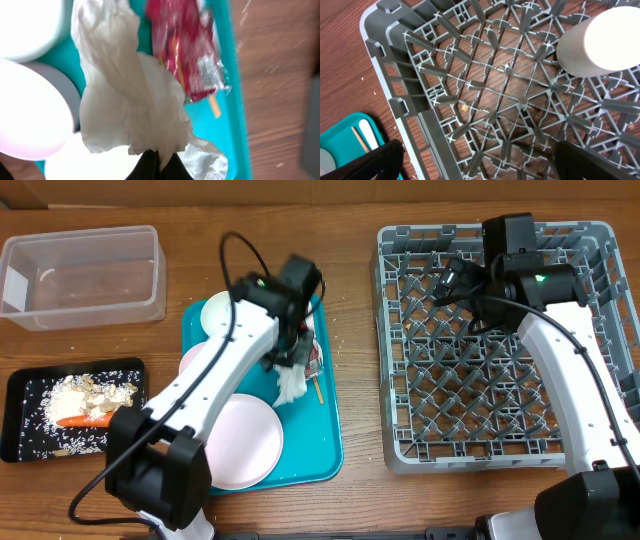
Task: Sort waste into correct bins and load items into the dishwasher rack
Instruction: 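Carry the tissue left and drop it into the clear plastic bin, then move the left gripper over the red wrapper and grasp it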
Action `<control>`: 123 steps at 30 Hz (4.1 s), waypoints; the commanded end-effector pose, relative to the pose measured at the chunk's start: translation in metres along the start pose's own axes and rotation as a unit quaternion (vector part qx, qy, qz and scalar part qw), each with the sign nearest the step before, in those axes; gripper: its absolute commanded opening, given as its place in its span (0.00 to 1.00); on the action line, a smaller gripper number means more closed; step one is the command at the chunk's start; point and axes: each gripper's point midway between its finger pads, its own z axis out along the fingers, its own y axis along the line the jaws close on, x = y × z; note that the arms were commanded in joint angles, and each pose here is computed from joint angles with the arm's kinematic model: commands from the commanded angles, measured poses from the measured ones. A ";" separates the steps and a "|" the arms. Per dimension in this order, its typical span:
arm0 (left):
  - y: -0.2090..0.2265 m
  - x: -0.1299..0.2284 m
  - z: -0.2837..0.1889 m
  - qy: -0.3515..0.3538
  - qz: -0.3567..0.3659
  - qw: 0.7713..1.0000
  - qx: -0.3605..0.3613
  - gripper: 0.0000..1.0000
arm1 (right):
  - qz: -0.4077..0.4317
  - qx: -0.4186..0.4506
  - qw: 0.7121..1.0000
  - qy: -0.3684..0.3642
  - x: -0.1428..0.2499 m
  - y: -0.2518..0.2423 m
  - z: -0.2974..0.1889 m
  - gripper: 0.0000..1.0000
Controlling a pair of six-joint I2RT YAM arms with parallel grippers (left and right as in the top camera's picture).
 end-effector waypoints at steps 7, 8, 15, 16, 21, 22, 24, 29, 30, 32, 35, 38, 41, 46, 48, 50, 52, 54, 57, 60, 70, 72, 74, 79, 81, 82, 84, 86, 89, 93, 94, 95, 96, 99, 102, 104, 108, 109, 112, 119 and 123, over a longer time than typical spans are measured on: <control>0.051 -0.069 -0.096 -0.146 -0.061 0.987 0.002 0.04 | 0.006 -0.011 1.000 -0.018 -0.007 0.003 -0.013 1.00; 0.065 -0.076 -0.101 -0.160 -0.078 0.984 -0.008 0.04 | 0.006 -0.011 1.000 -0.018 -0.007 0.003 -0.013 1.00; 0.172 -0.110 -0.119 -0.244 -0.194 0.949 -0.056 0.04 | 0.006 -0.011 1.000 -0.018 -0.007 0.003 -0.013 1.00; 0.184 -0.114 -0.122 -0.255 -0.210 0.942 -0.055 0.04 | 0.006 -0.010 1.000 -0.018 -0.007 0.003 -0.013 1.00; 0.249 -0.134 -0.138 -0.328 -0.267 0.905 -0.047 0.04 | 0.006 -0.010 1.000 -0.018 -0.007 0.003 -0.013 1.00; 0.260 -0.135 -0.140 -0.339 -0.276 0.898 -0.051 0.04 | 0.006 -0.011 1.000 -0.018 -0.007 0.003 -0.013 1.00; 0.287 -0.138 -0.143 -0.357 -0.296 0.884 -0.062 0.04 | 0.005 -0.011 1.000 -0.018 -0.007 0.003 -0.013 1.00; 0.342 -0.135 -0.128 -0.364 -0.337 0.864 -0.081 0.04 | 0.006 -0.011 1.000 -0.018 -0.007 0.003 -0.013 1.00; 0.351 -0.134 -0.123 -0.361 -0.344 0.863 -0.084 0.08 | 0.006 -0.011 1.000 -0.018 -0.007 0.003 -0.013 1.00; 0.363 -0.132 -0.113 -0.355 -0.353 0.861 -0.088 0.34 | 0.006 -0.010 1.000 -0.018 -0.007 0.003 -0.013 1.00; 0.375 -0.127 -0.099 -0.341 -0.361 0.863 -0.094 1.00 | 0.006 -0.011 1.000 -0.018 -0.007 0.003 -0.013 1.00; 0.378 -0.123 -0.097 -0.334 -0.351 0.869 -0.100 1.00 | 0.006 -0.011 1.000 -0.018 -0.007 0.003 -0.013 1.00; 0.377 -0.122 -0.107 -0.341 -0.346 0.868 -0.102 1.00 | 0.006 -0.010 1.000 -0.018 -0.007 0.003 -0.013 1.00; 0.344 -0.130 -0.145 -0.380 -0.311 0.871 -0.024 1.00 | 0.006 -0.011 1.000 -0.018 -0.007 0.003 -0.013 1.00; 0.312 -0.137 -0.169 -0.407 -0.271 0.871 0.055 1.00 | 0.006 -0.010 1.000 -0.018 -0.007 0.003 -0.013 1.00; 0.278 -0.141 -0.193 -0.426 -0.233 0.864 0.136 1.00 | 0.006 -0.011 1.000 -0.018 -0.007 0.003 -0.013 1.00; 0.243 -0.138 -0.207 -0.420 -0.202 0.861 0.204 1.00 | 0.006 -0.011 1.000 -0.018 -0.007 0.003 -0.013 1.00; 0.210 -0.131 -0.203 -0.385 -0.187 0.870 0.247 1.00 | 0.006 -0.011 1.000 -0.018 -0.007 0.003 -0.013 1.00; 0.163 -0.114 -0.174 -0.302 -0.171 0.899 0.268 1.00 | 0.006 -0.011 1.000 -0.018 -0.007 0.003 -0.013 1.00; 0.103 -0.087 -0.126 -0.186 -0.125 0.948 0.227 1.00 | 0.006 -0.011 1.000 -0.018 -0.007 0.003 -0.013 1.00; 0.010 -0.048 -0.048 -0.035 -0.046 0.997 0.059 1.00 | 0.006 -0.011 1.000 -0.018 -0.007 0.003 -0.013 1.00; -0.005 -0.044 -0.034 -0.013 -0.052 0.997 0.056 1.00 | 0.006 -0.011 1.000 -0.018 -0.007 0.003 -0.013 1.00; -0.019 -0.039 -0.019 0.011 -0.060 0.997 0.051 1.00 | 0.006 -0.010 1.000 -0.018 -0.007 0.003 -0.013 1.00; -0.037 -0.032 0.021 0.053 -0.072 0.996 0.019 1.00 | 0.006 -0.010 1.000 -0.018 -0.007 0.003 -0.013 1.00; -0.038 -0.030 0.036 0.066 -0.073 0.995 0.002 1.00 | 0.006 -0.010 1.000 -0.018 -0.007 0.003 -0.013 1.00; -0.039 -0.028 0.042 0.072 -0.071 0.995 -0.003 1.00 | 0.006 -0.010 1.000 -0.018 -0.007 0.003 -0.013 1.00; -0.037 -0.026 0.053 0.084 -0.077 0.993 -0.016 1.00 | 0.006 -0.011 1.000 -0.018 -0.007 0.003 -0.013 1.00; -0.036 -0.025 0.064 0.093 -0.078 0.992 -0.022 1.00 | 0.005 -0.011 1.000 -0.018 -0.007 0.003 -0.013 1.00; -0.037 -0.026 0.073 0.098 -0.078 0.992 -0.024 0.98 | 0.006 -0.010 1.000 -0.018 -0.007 0.003 -0.013 1.00; -0.038 -0.032 0.076 0.086 -0.078 0.993 -0.024 0.86 | 0.006 -0.011 1.000 -0.018 -0.007 0.003 -0.013 1.00; -0.037 -0.034 0.077 0.081 -0.078 0.993 -0.026 0.83 | 0.006 -0.010 1.000 -0.018 -0.007 0.003 -0.013 1.00; -0.036 -0.036 0.077 0.077 -0.077 0.994 -0.027 0.81 | 0.006 -0.011 1.000 -0.018 -0.007 0.003 -0.013 1.00; -0.036 -0.037 0.078 0.075 -0.077 0.994 -0.028 0.79 | 0.006 -0.010 1.000 -0.018 -0.007 0.003 -0.013 1.00; -0.037 -0.036 0.080 0.080 -0.077 0.993 -0.029 0.78 | 0.006 -0.011 1.000 -0.018 -0.007 0.003 -0.013 1.00; -0.039 -0.031 0.089 0.090 -0.073 0.993 -0.033 0.76 | 0.006 -0.010 1.000 -0.018 -0.007 0.003 -0.013 1.00; -0.041 -0.029 0.093 0.094 -0.069 0.992 -0.036 0.77 | 0.006 -0.010 1.000 -0.018 -0.007 0.003 -0.013 1.00; -0.041 -0.030 0.094 0.092 -0.068 0.993 -0.038 0.76 | 0.005 -0.010 1.000 -0.018 -0.007 0.003 -0.013 1.00; -0.040 -0.031 0.094 0.091 -0.068 0.993 -0.040 0.75 | 0.006 -0.011 1.000 -0.018 -0.007 0.003 -0.013 1.00; -0.036 -0.031 0.095 0.089 -0.067 0.993 -0.049 0.70 | 0.006 -0.010 1.000 -0.018 -0.007 0.003 -0.013 1.00; -0.038 -0.025 0.097 0.096 -0.063 0.992 -0.052 0.57 | 0.005 -0.010 1.000 -0.018 -0.007 0.003 -0.013 1.00; -0.037 -0.020 0.102 0.103 -0.060 0.991 -0.055 0.55 | 0.006 -0.010 1.000 -0.018 -0.007 0.003 -0.013 1.00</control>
